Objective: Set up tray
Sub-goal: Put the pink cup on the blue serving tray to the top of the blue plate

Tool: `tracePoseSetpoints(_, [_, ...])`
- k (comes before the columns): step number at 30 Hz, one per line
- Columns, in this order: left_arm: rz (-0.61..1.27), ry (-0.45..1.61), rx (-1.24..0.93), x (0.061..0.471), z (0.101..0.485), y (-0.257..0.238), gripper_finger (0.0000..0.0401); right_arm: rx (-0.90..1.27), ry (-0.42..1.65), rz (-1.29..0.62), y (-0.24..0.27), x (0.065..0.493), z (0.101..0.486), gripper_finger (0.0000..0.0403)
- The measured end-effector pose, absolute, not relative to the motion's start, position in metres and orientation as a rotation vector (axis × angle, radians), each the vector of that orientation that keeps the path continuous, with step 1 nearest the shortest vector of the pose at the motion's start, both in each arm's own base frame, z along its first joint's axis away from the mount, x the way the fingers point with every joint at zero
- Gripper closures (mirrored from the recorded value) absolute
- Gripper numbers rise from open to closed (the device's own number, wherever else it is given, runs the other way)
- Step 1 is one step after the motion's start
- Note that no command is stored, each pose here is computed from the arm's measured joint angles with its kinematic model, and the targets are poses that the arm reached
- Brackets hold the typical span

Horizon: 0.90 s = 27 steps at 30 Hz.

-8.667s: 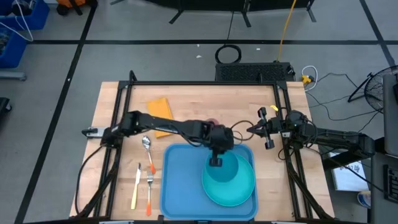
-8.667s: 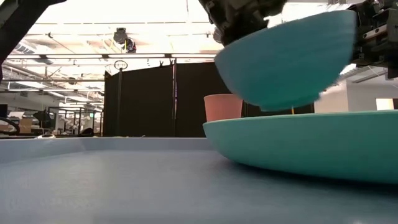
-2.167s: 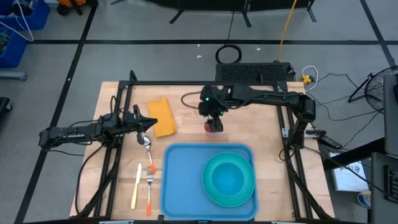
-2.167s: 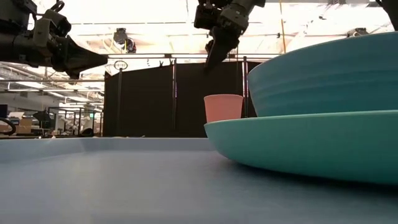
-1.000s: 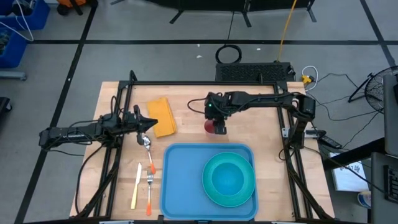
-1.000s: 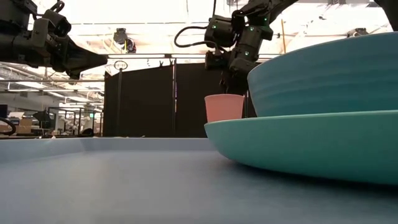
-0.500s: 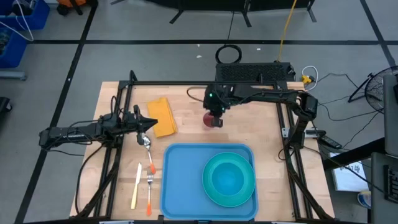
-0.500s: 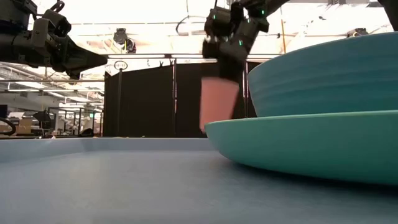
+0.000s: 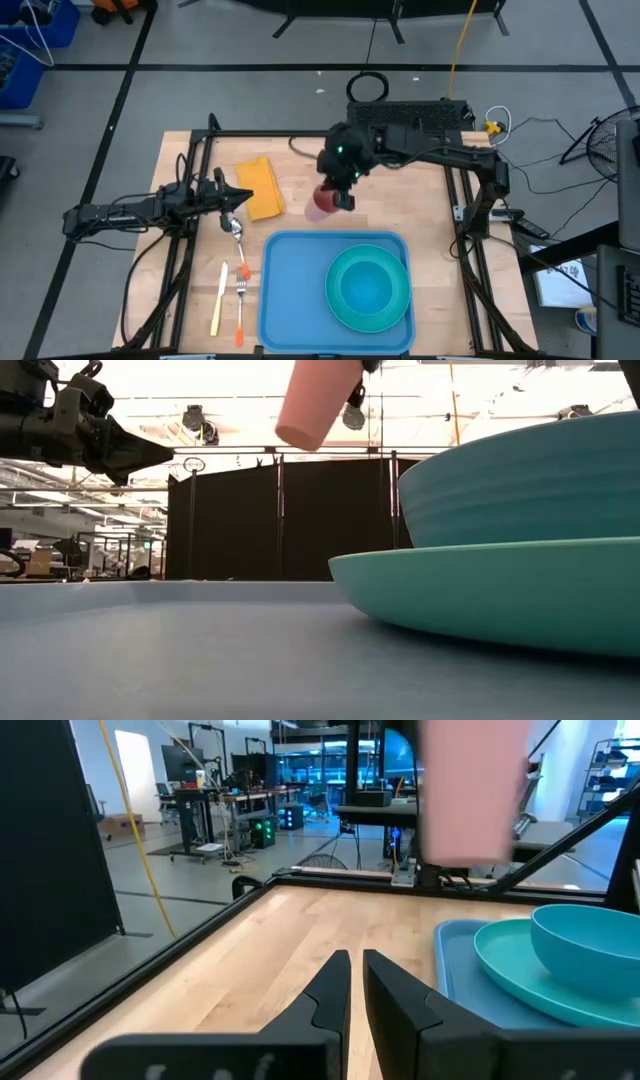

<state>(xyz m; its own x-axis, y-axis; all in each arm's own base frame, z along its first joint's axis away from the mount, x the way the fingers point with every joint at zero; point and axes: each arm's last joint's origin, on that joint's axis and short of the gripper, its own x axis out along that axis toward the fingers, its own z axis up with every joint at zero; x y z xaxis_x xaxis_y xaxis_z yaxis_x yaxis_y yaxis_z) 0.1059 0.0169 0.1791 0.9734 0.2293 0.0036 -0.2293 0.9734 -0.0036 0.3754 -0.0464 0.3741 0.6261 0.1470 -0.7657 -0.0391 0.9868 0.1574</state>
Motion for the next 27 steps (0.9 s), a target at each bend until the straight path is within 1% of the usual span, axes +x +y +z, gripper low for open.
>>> tracePoseSetpoints(3, [0.232, -0.005, -0.005, 0.106, 0.179, 0.017, 0.037, 0.128, 0.907, 0.155, -0.022, 0.381, 0.37, 0.0402])
tracePoseSetpoints(6, [0.232, -0.006, -0.005, 0.106, 0.179, 0.017, 0.037, 0.096, 0.93, 0.183, 0.002, 0.393, 0.358, 0.0402])
tracePoseSetpoints(10, [0.233, -0.008, -0.01, 0.106, 0.179, 0.017, 0.037, -0.043, 1.0, 0.146, 0.031, 0.41, 0.33, 0.0402])
tracePoseSetpoints(13, [0.235, -0.008, -0.013, 0.106, 0.179, 0.017, 0.037, -0.078, 1.026, 0.177, 0.046, 0.422, 0.31, 0.0402])
tracePoseSetpoints(19, [0.229, -0.006, -0.014, 0.106, 0.179, 0.017, 0.037, -0.123, 1.06, 0.21, 0.058, 0.445, 0.271, 0.0403])
tracePoseSetpoints(27, [0.229, -0.001, -0.01, 0.106, 0.179, 0.017, 0.037, -0.095, 1.175, 0.181, 0.051, 0.449, 0.245, 0.0403])
